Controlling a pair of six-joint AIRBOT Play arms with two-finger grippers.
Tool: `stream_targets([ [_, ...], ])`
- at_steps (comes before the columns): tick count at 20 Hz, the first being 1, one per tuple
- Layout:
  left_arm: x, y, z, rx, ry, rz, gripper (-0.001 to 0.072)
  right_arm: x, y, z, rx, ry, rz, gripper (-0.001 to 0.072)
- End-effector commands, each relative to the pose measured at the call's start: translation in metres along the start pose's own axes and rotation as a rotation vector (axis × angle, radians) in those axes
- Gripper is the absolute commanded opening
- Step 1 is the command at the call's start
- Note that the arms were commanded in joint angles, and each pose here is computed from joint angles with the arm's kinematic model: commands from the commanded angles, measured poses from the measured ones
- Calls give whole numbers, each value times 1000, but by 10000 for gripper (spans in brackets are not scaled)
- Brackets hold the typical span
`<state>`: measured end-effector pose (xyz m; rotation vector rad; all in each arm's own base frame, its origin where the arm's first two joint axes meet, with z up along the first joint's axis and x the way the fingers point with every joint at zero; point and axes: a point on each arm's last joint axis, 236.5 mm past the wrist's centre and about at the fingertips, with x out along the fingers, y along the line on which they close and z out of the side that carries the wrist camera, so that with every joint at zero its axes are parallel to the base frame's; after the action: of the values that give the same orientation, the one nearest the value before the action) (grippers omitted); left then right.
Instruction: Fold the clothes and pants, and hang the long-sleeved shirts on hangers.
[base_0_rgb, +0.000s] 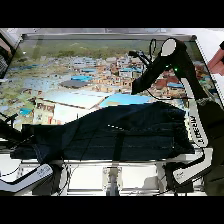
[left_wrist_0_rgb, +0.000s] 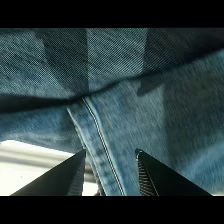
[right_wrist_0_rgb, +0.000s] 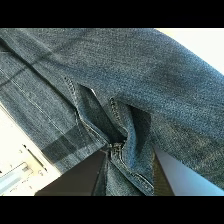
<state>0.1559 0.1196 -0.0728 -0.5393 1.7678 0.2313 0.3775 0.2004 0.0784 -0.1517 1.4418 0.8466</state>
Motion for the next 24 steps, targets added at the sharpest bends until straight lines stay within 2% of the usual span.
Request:
stream_targets([
  [1, 4, 8, 15, -36, -65, 17, 360, 0, 0, 0, 1, 0, 1, 305],
  [13, 26, 8, 9, -68, -59, 15, 351, 0, 0, 0, 18, 0, 0, 305],
  [14, 26, 8, 9, -68, -57, 15, 328, 0, 0, 0, 18, 0, 0, 305],
  [16, 26, 8, 8, -71, -56, 14, 90, 0, 0, 0, 18, 0, 0, 305],
  [17, 25, 7, 9, -83, -61, 11, 25, 0, 0, 0, 18, 0, 0, 305],
  [19, 20, 0, 13, -89, -93, -15, 24, 0, 0, 1, 18, -2, 0, 305],
  [24, -36, -3, 35, -49, -279, 30, 24, 0, -1, 3, 18, -11, -4, 305],
])
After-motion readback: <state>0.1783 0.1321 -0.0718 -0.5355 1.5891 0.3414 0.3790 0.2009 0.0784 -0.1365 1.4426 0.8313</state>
